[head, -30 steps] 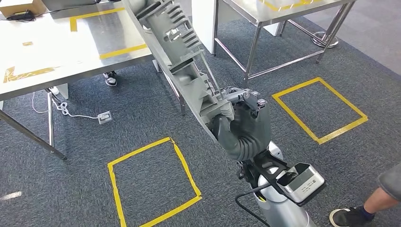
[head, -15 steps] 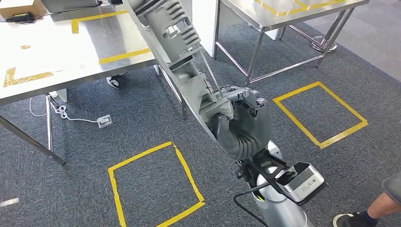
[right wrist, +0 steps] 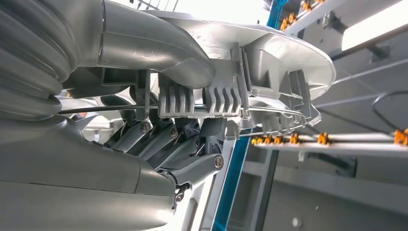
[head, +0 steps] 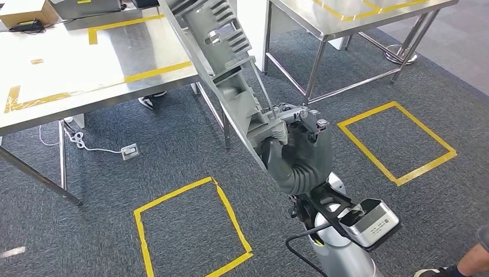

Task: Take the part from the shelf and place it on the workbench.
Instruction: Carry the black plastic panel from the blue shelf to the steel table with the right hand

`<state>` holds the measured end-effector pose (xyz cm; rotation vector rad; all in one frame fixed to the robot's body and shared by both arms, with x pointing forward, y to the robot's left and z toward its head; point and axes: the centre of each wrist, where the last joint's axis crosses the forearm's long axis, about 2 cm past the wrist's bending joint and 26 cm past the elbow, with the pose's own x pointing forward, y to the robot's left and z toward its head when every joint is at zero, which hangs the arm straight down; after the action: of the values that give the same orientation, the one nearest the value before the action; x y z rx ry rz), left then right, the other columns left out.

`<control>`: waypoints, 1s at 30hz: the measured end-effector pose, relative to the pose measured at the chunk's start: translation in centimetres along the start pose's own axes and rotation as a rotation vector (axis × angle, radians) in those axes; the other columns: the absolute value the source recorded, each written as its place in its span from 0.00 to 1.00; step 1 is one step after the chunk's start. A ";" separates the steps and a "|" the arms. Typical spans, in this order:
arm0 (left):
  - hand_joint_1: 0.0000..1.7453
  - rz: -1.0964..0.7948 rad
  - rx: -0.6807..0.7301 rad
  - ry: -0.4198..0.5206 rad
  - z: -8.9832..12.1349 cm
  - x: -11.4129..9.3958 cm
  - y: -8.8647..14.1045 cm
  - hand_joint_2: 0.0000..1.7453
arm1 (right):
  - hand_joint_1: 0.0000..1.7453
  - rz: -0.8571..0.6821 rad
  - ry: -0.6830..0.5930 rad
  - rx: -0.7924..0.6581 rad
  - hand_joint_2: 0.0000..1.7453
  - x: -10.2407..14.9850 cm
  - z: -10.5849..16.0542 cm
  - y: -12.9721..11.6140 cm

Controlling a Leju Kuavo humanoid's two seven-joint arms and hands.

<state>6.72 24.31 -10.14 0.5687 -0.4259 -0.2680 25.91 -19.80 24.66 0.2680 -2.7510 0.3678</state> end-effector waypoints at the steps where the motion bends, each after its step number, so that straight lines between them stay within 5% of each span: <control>1: 0.00 0.001 0.001 0.000 0.0 0.1 0.0 1.00 | 0.95 0.001 0.001 -0.002 1.00 0.0 0.0 0.0; 30: 0.00 0.004 -0.002 0.009 0.0 0.0 0.0 1.00 | 0.95 -0.007 0.006 -0.011 1.00 -0.1 0.1 0.1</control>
<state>6.68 24.32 -10.16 0.5671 -0.4177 -0.2623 25.92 -19.78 24.50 0.2738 -2.7450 0.3507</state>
